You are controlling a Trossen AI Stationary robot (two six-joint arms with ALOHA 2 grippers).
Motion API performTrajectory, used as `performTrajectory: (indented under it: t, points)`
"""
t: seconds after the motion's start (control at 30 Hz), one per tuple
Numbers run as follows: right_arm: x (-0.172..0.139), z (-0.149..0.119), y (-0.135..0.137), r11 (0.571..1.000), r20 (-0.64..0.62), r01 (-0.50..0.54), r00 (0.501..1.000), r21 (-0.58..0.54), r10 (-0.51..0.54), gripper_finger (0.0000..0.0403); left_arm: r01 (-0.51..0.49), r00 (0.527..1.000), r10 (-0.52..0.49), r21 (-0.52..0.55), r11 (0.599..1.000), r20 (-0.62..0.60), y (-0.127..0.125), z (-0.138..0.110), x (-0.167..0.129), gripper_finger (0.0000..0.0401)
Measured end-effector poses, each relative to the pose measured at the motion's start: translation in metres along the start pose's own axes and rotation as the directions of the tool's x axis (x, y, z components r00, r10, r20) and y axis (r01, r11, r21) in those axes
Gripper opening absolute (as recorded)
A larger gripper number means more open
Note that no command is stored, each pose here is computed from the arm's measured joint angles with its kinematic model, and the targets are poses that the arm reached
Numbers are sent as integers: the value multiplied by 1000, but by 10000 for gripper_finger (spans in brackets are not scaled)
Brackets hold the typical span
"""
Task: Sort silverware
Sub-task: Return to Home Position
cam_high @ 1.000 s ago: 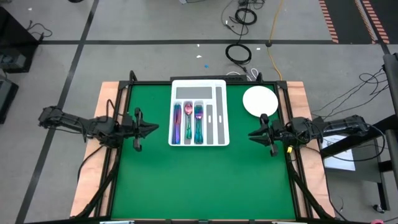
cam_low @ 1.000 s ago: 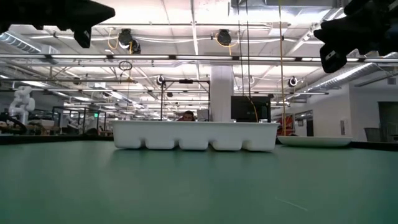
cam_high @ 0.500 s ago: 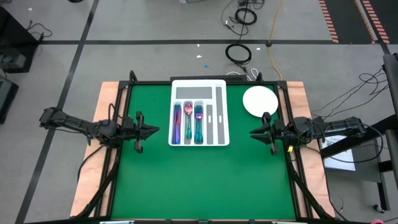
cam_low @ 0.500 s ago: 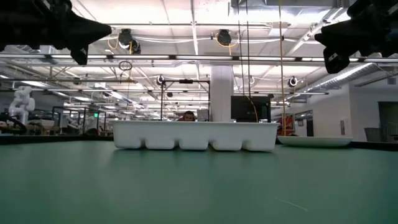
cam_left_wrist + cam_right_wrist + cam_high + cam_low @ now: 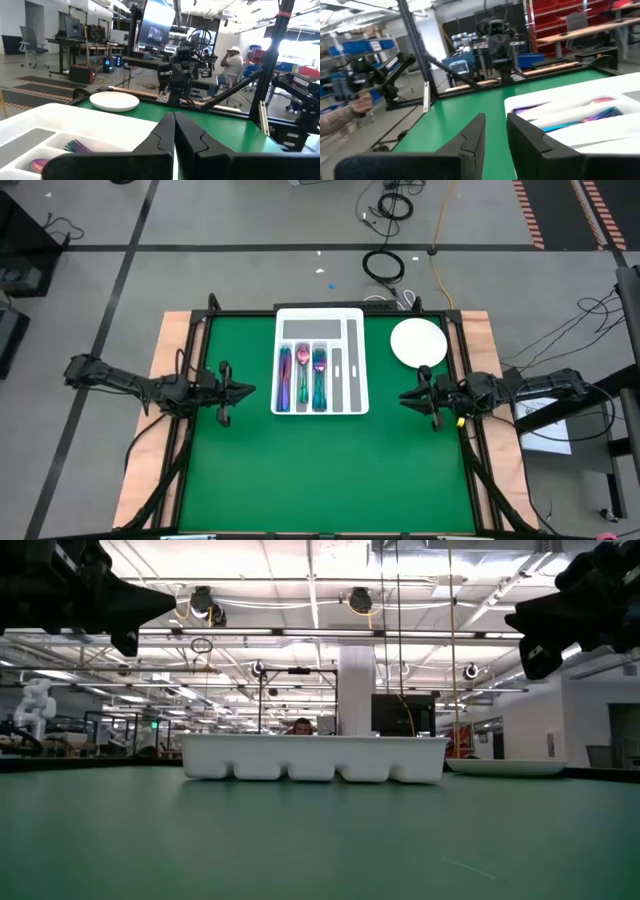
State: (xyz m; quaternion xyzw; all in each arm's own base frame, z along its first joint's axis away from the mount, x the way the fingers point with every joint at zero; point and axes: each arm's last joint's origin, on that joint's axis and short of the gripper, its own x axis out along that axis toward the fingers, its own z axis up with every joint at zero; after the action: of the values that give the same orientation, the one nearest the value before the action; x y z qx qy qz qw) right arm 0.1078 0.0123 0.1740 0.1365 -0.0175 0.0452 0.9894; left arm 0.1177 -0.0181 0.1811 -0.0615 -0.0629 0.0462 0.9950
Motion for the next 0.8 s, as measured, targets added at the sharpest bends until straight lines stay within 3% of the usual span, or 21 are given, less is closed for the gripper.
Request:
performTrajectory:
  t: [0.23, 0.47, 0.8]
  points:
    - [-2, -2, 0, 1000, -23, -17, 1000, -22, 16, 68, -31, 998, 32, 15, 999, -53, 5, -5, -1, 2]
    - [-8, -4, -1, 999, -29, 5, 1000, -52, -7, 68, -29, 1000, 29, 15, 999, 12, 8, 3, -8, 2]
    - [-12, -2, -2, 996, -8, 19, 1000, -83, -20, 68, -31, 999, 31, 3, 1000, -15, 12, 0, -18, 2]
